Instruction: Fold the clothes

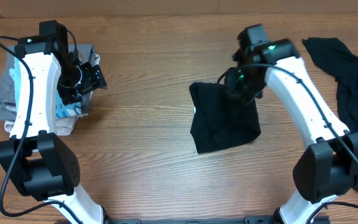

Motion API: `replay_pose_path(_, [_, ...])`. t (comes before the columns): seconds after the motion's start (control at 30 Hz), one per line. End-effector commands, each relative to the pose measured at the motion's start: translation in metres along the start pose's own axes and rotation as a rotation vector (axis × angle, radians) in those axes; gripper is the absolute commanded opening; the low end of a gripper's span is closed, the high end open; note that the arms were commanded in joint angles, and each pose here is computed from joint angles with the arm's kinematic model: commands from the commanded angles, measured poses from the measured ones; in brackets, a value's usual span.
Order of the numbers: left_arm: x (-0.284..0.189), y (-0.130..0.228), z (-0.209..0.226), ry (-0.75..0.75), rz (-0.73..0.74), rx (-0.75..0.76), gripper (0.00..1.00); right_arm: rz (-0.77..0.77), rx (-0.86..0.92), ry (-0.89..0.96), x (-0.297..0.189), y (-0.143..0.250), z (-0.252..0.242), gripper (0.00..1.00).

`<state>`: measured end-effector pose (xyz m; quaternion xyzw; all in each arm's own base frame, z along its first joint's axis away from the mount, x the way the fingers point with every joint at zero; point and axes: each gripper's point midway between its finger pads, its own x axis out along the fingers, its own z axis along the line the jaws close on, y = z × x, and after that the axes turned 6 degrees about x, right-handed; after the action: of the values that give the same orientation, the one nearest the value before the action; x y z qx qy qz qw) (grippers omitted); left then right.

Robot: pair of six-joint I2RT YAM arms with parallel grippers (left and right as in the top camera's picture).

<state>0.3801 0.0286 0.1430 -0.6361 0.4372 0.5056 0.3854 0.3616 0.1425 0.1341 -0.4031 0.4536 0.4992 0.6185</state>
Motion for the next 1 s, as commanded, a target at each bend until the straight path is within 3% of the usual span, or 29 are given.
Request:
replay_pose_path(0.0, [0.001, 0.0, -0.002, -0.006, 0.0, 0.019, 0.84, -0.007, 0.032, -0.038, 0.011, 0.009, 0.017, 0.04])
replay_pose_path(0.83, [0.004, -0.003, -0.002, -0.003, -0.006, 0.016, 0.87, 0.01, -0.083, -0.102, 0.045, 0.038, 0.063, 0.04])
replay_pose_path(0.97, [0.009, 0.001, -0.01, 0.023, 0.014, 0.025, 0.8, 0.005, -0.095, -0.109, 0.053, 0.04, 0.064, 0.04])
